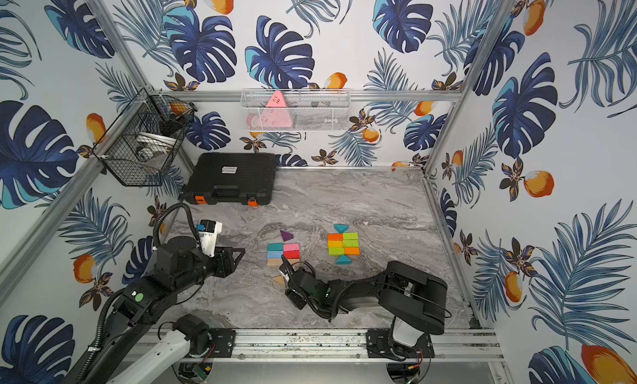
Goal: Assemble a piece of candy with building blocks
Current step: Assemble the building block at the center of the board.
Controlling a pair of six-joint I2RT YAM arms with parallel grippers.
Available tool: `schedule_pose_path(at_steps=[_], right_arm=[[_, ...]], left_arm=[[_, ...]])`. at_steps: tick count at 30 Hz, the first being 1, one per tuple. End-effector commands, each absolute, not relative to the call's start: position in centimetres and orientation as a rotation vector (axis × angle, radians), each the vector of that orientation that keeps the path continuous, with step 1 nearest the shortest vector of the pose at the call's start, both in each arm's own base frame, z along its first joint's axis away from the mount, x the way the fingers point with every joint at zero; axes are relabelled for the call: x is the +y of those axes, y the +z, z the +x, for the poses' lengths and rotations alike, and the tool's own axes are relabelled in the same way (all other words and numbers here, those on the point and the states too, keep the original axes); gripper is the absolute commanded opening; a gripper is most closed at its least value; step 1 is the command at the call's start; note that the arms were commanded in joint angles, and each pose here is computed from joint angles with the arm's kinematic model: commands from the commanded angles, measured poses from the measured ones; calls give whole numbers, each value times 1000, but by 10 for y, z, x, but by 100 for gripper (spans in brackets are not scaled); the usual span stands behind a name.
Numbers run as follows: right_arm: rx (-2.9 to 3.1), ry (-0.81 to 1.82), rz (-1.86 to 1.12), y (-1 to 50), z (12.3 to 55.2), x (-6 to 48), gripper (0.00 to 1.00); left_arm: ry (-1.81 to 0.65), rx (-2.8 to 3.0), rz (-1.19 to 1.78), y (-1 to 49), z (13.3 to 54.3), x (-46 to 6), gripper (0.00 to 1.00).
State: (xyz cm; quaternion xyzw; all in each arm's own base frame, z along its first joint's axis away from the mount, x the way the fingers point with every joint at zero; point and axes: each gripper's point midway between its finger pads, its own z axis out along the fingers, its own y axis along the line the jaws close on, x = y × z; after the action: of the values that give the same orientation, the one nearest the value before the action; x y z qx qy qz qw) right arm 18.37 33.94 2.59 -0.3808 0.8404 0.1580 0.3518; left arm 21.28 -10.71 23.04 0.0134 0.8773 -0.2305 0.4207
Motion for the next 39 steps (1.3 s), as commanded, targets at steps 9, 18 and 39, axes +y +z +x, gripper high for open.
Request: schedule_pose_path(at_steps=[9,18,39], right_arm=[[2183,547,-1019,20,177,358,51],[2221,499,-1016,9,182,360,53],[2262,536,-958,2,187,361,34]], left_arm=[[-586,2166,56,237,216,-110,53],[-586,2169,56,236,217,-110,53],[-591,2160,58,238,216,-110,53]])
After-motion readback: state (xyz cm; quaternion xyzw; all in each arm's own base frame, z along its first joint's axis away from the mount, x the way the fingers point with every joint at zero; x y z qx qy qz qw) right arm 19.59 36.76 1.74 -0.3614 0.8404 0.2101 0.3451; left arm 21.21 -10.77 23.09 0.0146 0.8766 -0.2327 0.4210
